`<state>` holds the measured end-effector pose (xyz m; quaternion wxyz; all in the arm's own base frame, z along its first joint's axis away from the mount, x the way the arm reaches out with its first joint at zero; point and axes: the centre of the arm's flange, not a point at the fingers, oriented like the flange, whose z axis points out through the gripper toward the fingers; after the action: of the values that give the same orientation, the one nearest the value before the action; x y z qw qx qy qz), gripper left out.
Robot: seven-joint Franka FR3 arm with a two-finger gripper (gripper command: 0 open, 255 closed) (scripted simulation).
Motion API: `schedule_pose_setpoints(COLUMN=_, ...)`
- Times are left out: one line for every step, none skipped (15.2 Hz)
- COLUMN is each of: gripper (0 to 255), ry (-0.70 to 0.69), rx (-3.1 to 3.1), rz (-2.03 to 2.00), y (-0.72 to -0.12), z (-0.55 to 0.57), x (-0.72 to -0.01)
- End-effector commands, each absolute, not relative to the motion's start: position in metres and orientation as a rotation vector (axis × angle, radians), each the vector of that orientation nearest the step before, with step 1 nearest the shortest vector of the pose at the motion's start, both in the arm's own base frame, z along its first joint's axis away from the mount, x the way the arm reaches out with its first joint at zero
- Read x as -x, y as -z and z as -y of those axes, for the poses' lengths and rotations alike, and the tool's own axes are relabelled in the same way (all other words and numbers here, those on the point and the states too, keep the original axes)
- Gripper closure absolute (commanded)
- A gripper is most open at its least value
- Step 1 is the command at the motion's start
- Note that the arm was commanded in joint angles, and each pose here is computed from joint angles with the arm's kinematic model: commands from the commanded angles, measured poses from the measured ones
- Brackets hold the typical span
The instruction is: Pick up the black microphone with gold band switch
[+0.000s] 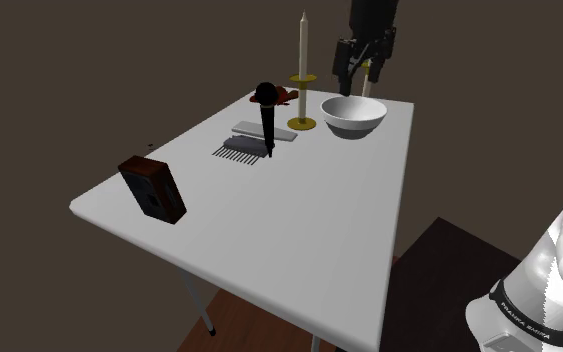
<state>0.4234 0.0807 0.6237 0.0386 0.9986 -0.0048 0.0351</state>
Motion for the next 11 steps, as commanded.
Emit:
schedule_pose_setpoints(gripper=0, ry=-0.096, rx=-3.042, rz=-0.015, y=-0.625, z=-0.100, x=-0.448)
schedule_pose_setpoints(gripper=0, ry=-0.090, rx=-3.032, rz=-0.029, y=-0.626, z=-0.109, x=-0.459)
schedule_pose_setpoints(gripper=0, ry=-0.084, rx=-3.021, rz=-0.043, y=-0.628, z=-0.119, x=-0.471)
schedule_pose_setpoints(gripper=0, ry=-0.078, rx=-3.011, rz=-0.057, y=-0.629, z=-0.128, x=-0.482)
schedule_pose_setpoints(gripper=0, ry=-0.072, rx=-3.000, rz=-0.071, y=-0.630, z=-0.137, x=-0.493)
schedule_pose_setpoints(gripper=0, ry=-0.067, rx=-2.989, rz=-0.085, y=-0.631, z=-0.147, x=-0.504)
schedule_pose_setpoints(gripper=0, ry=-0.061, rx=-2.979, rz=-0.098, y=-0.631, z=-0.157, x=-0.515)
schedule_pose_setpoints(gripper=0, ry=-0.055, rx=-2.968, rz=-0.112, y=-0.632, z=-0.166, x=-0.525)
schedule_pose_setpoints(gripper=0, ry=-0.049, rx=-2.957, rz=-0.125, y=-0.632, z=-0.176, x=-0.536)
schedule_pose_setpoints(gripper=0, ry=-0.044, rx=-2.946, rz=-0.139, y=-0.632, z=-0.186, x=-0.547)
schedule_pose_setpoints(gripper=0, ry=-0.038, rx=-2.935, rz=-0.152, y=-0.632, z=-0.196, x=-0.557)
